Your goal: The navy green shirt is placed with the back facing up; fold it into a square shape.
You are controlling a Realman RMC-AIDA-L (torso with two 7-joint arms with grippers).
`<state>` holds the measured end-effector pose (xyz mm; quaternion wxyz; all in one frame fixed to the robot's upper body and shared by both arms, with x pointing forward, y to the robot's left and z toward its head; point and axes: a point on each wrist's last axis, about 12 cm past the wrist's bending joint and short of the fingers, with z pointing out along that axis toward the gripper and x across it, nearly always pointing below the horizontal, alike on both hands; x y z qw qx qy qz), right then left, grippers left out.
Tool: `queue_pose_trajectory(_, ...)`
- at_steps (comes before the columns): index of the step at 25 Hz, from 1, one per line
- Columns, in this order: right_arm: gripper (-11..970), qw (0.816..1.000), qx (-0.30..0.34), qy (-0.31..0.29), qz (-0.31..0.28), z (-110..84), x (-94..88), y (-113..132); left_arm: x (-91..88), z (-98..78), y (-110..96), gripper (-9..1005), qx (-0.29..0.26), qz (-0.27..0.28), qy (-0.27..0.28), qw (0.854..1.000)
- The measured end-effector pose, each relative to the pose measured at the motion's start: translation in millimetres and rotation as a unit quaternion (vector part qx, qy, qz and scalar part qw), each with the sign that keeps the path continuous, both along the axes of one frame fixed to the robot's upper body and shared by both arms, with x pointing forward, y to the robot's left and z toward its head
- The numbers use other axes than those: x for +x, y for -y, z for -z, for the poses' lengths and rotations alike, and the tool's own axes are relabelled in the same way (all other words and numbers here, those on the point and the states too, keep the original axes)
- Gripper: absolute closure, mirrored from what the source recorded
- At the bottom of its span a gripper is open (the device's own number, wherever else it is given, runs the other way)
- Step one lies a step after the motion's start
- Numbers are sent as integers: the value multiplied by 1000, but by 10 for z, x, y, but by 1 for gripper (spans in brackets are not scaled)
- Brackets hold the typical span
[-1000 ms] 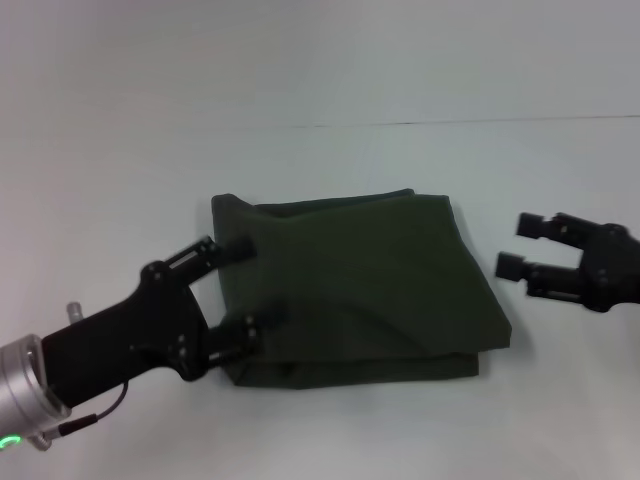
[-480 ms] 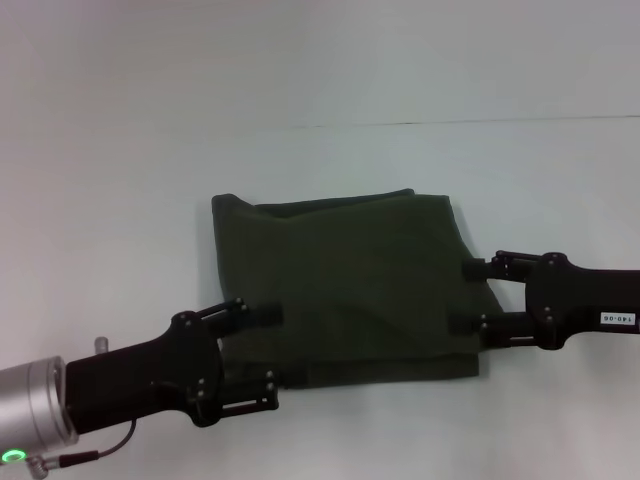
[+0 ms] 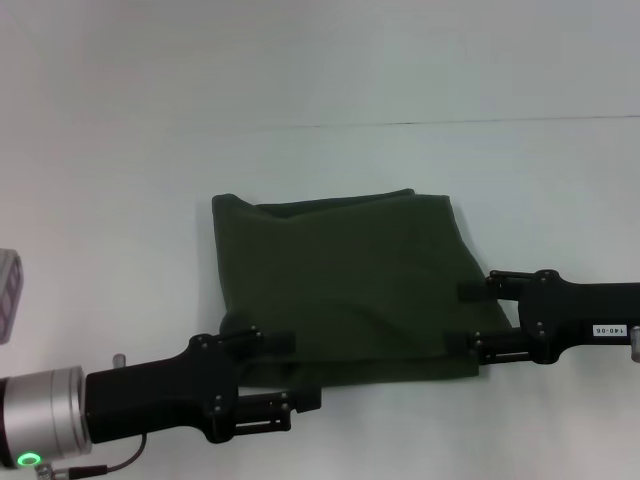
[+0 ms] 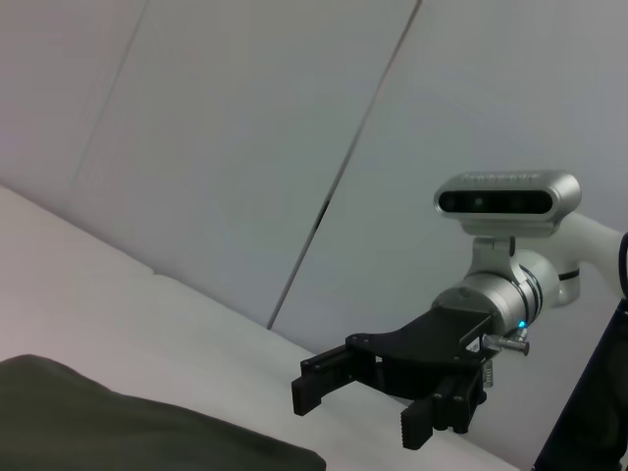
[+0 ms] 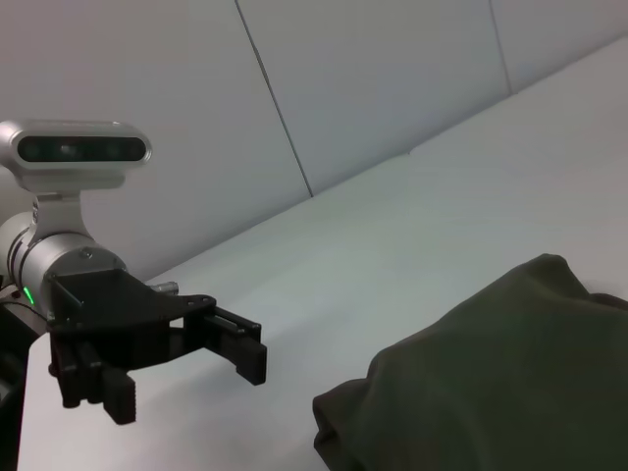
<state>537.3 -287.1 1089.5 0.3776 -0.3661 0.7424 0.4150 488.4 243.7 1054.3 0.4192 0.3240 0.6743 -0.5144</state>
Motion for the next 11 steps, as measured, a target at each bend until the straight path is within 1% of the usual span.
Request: queue_pose_trajectory(11, 61, 1000, 2, -2, -4, 0, 4, -30, 3, 8, 21, 170, 1, 1, -1, 1000)
